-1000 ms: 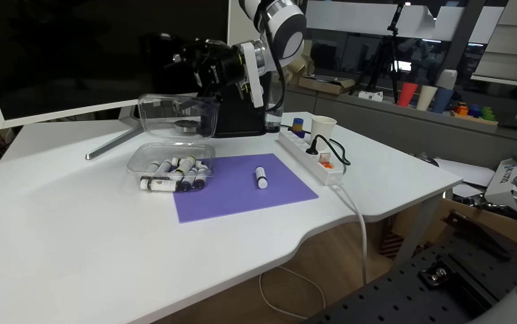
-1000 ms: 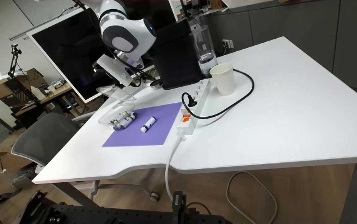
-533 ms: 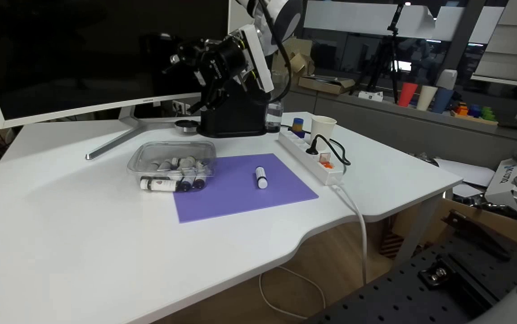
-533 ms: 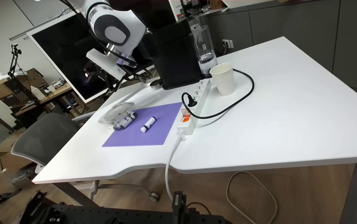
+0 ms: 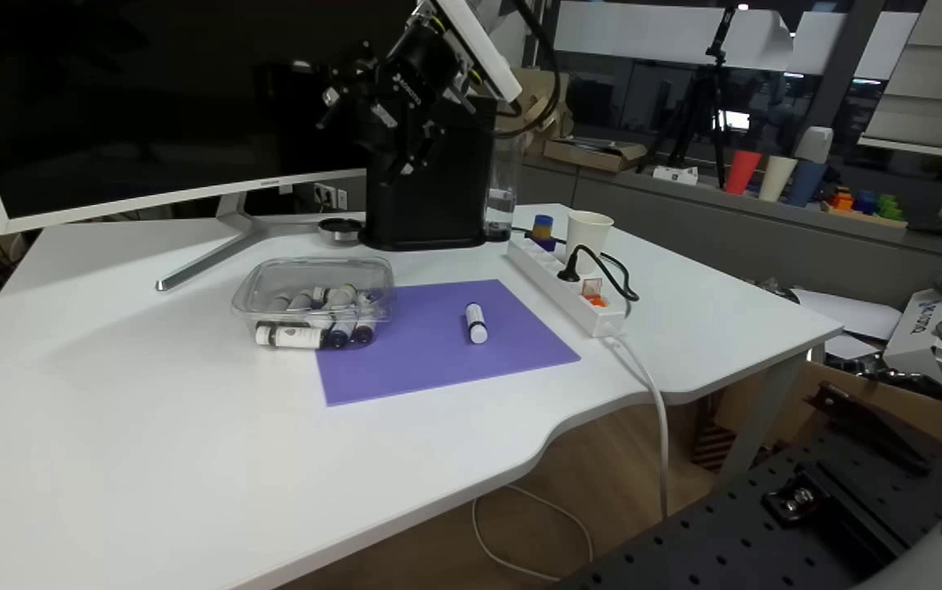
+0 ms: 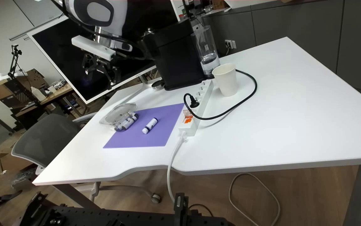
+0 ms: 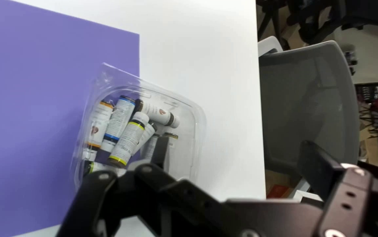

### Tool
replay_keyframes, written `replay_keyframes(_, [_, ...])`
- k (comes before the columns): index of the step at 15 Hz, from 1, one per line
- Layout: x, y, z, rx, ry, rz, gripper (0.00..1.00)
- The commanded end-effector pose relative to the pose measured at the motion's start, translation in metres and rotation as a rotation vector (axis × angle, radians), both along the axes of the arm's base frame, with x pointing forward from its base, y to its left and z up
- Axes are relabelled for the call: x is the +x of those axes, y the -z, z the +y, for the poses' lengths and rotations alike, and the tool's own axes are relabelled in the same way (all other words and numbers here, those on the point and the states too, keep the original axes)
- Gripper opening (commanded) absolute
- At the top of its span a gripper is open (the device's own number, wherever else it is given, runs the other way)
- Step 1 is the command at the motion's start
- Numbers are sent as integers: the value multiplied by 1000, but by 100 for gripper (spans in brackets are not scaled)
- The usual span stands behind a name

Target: Close the lid on the clear container

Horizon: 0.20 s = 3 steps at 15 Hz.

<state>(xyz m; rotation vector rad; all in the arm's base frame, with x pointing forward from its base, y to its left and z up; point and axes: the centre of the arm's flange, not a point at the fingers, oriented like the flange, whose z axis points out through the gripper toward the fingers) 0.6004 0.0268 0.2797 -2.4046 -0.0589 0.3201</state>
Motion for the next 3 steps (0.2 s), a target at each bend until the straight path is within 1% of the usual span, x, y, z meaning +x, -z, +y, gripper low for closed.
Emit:
replay_keyframes(1, [-19,-37,0,-176,70,40,100])
replay_keyframes(3, [-24,-50,-4,-265,98,59,100])
